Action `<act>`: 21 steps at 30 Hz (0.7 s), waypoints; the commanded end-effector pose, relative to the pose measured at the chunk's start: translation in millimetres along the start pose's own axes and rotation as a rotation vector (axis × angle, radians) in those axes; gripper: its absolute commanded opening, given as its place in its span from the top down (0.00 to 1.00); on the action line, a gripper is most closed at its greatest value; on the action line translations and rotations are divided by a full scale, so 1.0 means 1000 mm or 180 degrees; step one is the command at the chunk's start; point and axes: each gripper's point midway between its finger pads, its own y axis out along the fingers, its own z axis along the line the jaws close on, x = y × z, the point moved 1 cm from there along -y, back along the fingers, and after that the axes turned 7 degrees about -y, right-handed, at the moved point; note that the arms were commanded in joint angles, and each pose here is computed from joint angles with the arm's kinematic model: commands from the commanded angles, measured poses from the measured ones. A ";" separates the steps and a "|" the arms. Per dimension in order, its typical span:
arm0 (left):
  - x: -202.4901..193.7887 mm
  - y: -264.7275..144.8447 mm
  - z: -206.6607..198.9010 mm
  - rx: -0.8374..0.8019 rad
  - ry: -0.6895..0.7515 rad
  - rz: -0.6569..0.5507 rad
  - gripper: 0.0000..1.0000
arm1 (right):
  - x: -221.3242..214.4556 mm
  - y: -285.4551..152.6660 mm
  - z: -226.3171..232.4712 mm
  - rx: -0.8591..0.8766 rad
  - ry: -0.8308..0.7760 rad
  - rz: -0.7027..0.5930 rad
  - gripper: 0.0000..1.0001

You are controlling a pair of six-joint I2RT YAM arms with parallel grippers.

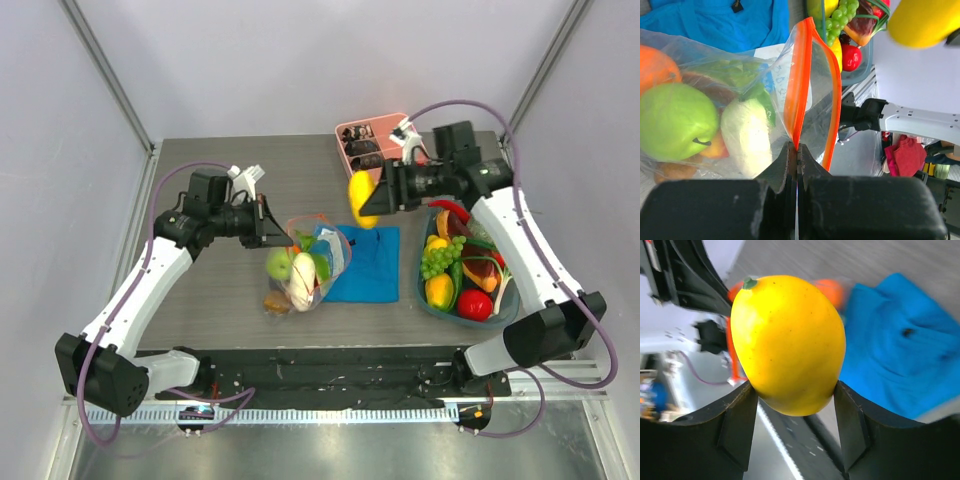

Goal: Place the food in the zip-top bag and seal the zipper
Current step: Pick up the fake fruit from the bin, then place the fake fruit in the zipper food storage bag.

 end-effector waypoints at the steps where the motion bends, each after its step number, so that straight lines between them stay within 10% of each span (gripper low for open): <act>1: 0.010 -0.005 -0.015 -0.0201 0.0035 -0.0125 1.00 | 0.024 0.037 0.057 0.0569 0.0578 -0.0271 0.99; 15: 0.013 -0.007 -0.014 -0.0202 -0.0043 -0.0186 1.00 | -0.054 0.109 0.075 0.0588 0.0956 0.0589 0.99; 21: 0.013 -0.008 -0.012 -0.0187 -0.0048 -0.0192 1.00 | -0.072 0.116 0.079 0.0529 0.0912 0.0784 0.66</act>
